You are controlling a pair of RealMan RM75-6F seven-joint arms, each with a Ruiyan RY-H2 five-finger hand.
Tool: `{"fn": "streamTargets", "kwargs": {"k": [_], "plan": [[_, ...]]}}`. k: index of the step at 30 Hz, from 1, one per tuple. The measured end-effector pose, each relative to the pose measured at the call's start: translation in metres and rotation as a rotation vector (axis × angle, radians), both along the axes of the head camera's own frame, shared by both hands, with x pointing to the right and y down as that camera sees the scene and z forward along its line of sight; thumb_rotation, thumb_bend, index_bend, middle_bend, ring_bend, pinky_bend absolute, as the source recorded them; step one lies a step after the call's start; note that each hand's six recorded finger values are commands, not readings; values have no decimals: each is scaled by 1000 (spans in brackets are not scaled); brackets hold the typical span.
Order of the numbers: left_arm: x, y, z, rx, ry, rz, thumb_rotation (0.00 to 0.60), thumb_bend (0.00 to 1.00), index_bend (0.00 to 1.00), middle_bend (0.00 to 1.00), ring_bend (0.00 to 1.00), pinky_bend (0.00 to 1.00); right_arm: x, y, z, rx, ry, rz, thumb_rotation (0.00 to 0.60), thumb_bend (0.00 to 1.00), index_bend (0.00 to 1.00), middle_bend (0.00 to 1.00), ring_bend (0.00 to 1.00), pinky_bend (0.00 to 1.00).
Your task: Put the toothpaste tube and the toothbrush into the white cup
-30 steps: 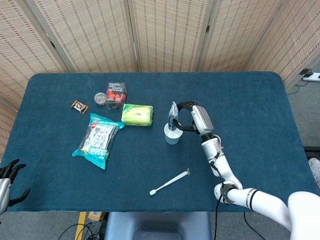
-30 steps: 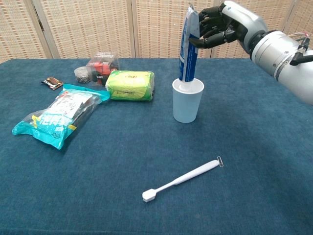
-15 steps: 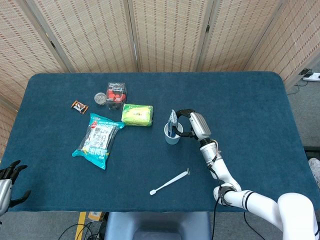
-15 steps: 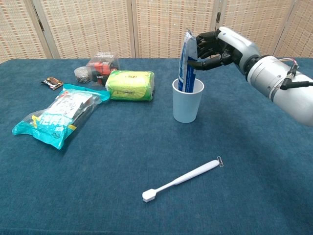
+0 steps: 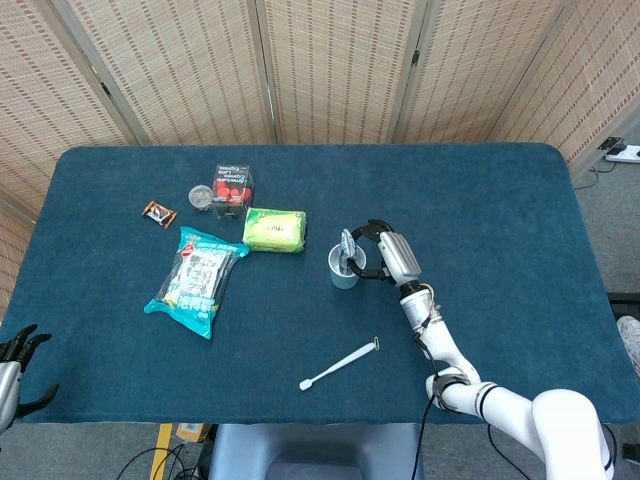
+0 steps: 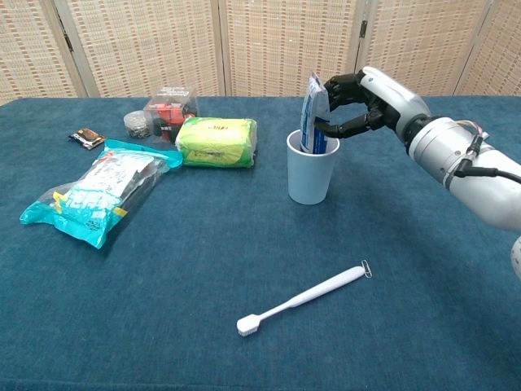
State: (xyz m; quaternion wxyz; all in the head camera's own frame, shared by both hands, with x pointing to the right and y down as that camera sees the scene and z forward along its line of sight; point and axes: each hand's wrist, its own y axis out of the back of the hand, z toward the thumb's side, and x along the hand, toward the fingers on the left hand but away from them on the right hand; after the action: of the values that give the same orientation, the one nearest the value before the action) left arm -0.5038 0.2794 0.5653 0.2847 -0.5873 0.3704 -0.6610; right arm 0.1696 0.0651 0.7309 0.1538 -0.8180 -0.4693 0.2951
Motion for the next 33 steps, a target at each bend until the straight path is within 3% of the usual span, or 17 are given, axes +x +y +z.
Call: {"fn": "streamTargets", "kwargs": {"k": [5, 8, 12, 18, 21, 26, 28, 33], "plan": [[1, -1, 0, 2, 2, 1, 600, 314, 209, 115, 191, 188, 1, 2, 2, -1, 2, -12, 600, 247, 199, 290, 175, 91], [1, -2, 1, -1, 2, 4, 600, 314, 209, 114, 192, 188, 4, 1, 1, 6, 8, -15, 600, 215, 65, 241, 144, 74], [2, -4, 1, -2, 3, 8, 600, 315, 209, 111, 192, 188, 8, 0, -2, 13, 13, -18, 600, 209, 1, 209, 120, 60], [3, -5, 0, 0, 4, 11, 600, 315, 208, 111, 192, 188, 13, -6, -23, 73, -23, -9, 600, 210, 0, 195, 91, 20], [4, -7, 0, 7, 5, 15, 600, 314, 208, 111, 192, 188, 17, -8, -42, 137, -39, -10, 600, 211, 4, 230, 90, 7], [6, -8, 1, 0, 6, 23, 600, 314, 208, 111, 192, 188, 31, -5, -81, 292, -36, -26, 600, 270, 183, 348, 116, 11], [7, -10, 1, -1, 5, 28, 600, 314, 208, 111, 191, 188, 35, -1, -93, 322, -36, -36, 600, 288, 291, 399, 175, 101], [13, -15, 1, 10, 13, 40, 600, 314, 208, 111, 191, 188, 47, 20, -118, 346, -16, -107, 600, 292, 406, 462, 297, 345]]}}
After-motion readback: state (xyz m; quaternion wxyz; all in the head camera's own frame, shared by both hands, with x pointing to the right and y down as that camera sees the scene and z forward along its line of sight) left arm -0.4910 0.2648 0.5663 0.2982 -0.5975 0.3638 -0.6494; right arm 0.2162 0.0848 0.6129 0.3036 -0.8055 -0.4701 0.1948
